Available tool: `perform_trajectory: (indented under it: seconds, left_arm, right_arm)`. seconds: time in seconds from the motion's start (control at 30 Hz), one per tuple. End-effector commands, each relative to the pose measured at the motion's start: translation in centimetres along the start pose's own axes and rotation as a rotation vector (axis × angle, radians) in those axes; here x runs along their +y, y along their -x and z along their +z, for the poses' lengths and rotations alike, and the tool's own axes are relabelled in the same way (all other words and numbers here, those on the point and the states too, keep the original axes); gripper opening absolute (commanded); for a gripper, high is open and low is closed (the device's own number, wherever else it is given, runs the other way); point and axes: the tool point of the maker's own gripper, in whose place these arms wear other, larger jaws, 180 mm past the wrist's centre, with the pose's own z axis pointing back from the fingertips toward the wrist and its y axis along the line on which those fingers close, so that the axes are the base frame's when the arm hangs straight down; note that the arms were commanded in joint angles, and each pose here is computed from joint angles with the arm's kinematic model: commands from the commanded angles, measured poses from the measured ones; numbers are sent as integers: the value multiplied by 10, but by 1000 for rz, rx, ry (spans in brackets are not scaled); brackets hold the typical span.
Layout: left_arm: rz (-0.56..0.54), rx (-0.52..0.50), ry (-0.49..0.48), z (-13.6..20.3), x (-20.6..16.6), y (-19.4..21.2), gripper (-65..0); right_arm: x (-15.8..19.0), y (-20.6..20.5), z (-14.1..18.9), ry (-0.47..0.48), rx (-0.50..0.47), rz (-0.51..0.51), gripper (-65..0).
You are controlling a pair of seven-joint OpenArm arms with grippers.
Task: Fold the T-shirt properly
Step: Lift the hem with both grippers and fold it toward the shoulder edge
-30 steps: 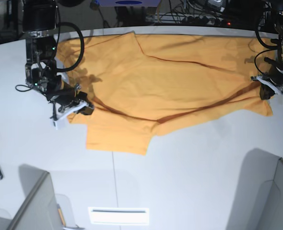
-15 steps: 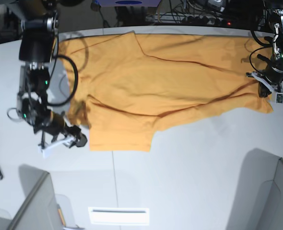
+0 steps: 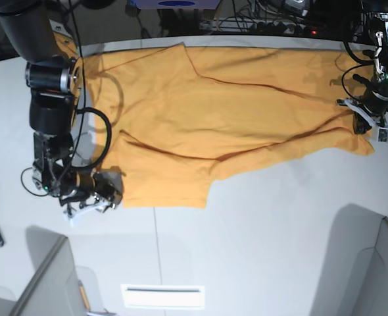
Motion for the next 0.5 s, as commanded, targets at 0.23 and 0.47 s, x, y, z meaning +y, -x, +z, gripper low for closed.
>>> perform_trajectory:
  seconds: [0.23,0.47]
  left_arm:
    - [-20,-43,-14,3,8,-17,-650]
    - [-22,-43,-15,3,8,-17,-650]
  right_arm:
    - [29,29,-19,29,100,194,-336]
    - [35,29,-23,21,86,202,-338]
